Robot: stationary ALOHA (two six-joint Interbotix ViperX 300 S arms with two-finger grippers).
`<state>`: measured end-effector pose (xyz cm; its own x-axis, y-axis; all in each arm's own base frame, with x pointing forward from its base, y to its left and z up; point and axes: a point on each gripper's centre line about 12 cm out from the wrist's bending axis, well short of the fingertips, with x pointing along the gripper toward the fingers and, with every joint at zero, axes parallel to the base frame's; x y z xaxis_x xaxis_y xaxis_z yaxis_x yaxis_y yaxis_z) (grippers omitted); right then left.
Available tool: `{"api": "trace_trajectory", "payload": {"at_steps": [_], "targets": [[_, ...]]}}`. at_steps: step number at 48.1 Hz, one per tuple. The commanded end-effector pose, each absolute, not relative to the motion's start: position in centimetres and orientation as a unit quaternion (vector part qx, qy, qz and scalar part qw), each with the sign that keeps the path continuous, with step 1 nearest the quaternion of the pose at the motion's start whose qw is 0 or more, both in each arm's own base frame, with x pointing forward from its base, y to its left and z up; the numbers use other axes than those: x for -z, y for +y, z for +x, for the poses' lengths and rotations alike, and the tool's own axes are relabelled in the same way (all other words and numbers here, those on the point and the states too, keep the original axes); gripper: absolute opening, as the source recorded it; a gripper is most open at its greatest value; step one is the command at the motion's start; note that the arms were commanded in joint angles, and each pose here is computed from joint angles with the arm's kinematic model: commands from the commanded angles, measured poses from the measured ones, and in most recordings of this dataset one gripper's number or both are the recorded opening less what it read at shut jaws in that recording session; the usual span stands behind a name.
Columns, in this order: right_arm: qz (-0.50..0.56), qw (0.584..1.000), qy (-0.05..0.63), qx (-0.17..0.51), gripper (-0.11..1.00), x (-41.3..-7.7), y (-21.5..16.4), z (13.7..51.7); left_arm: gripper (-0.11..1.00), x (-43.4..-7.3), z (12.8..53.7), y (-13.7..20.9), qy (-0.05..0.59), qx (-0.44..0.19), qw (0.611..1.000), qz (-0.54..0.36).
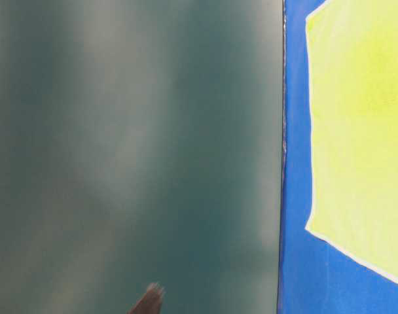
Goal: Fold the yellow towel.
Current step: 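Move both grippers to the towel's far corners and pinch them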
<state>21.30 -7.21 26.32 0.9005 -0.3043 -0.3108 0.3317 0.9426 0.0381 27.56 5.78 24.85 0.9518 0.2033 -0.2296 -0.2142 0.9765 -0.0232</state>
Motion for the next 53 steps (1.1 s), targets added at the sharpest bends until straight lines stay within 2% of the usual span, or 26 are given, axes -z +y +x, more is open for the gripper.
{"api": "trace_trajectory", "payload": {"at_steps": [1, 4, 6, 9, 17, 19, 21, 33, 39, 53], "targets": [[0.054, 0.964, 0.169, 0.199, 0.01, -26.0, -9.2, 21.7, 0.01, -24.7, 29.1, 7.6, 0.129, -0.129, 0.983, -0.029], [0.061, 0.954, 0.193, 0.223, 0.01, -24.9, -10.6, 21.8, 0.01, -23.7, 29.8, 8.7, 0.148, -0.144, 0.978, -0.034], [0.069, 0.944, 0.215, 0.240, 0.02, -23.8, -11.8, 22.0, 0.06, -23.1, 30.2, 9.5, 0.159, -0.154, 0.975, -0.036], [0.076, 0.934, 0.237, 0.255, 0.12, -22.8, -13.0, 22.3, 0.21, -21.7, 30.7, 10.7, 0.179, -0.168, 0.969, -0.040], [0.083, 0.910, 0.297, 0.278, 0.60, -19.5, -15.8, 23.3, 0.71, -17.8, 31.4, 14.0, 0.216, -0.207, 0.953, -0.055], [0.085, 0.904, 0.309, 0.282, 0.62, -18.8, -16.4, 23.5, 0.80, -17.0, 31.5, 14.7, 0.220, -0.215, 0.950, -0.057], [0.087, 0.900, 0.320, 0.285, 0.60, -17.9, -17.0, 23.7, 0.86, -16.1, 31.6, 15.3, 0.224, -0.223, 0.947, -0.061], [0.095, 0.883, 0.358, 0.289, 0.58, -13.5, -19.4, 25.1, 0.84, -11.7, 32.6, 19.0, 0.247, -0.258, 0.931, -0.074], [0.096, 0.877, 0.371, 0.289, 0.58, -12.4, -20.2, 25.6, 0.84, -10.0, 33.3, 20.3, 0.258, -0.266, 0.925, -0.080], [0.105, 0.863, 0.390, 0.304, 0.57, -10.6, -22.4, 25.6, 0.84, -8.5, 34.8, 21.5, 0.265, -0.269, 0.922, -0.082]]}}
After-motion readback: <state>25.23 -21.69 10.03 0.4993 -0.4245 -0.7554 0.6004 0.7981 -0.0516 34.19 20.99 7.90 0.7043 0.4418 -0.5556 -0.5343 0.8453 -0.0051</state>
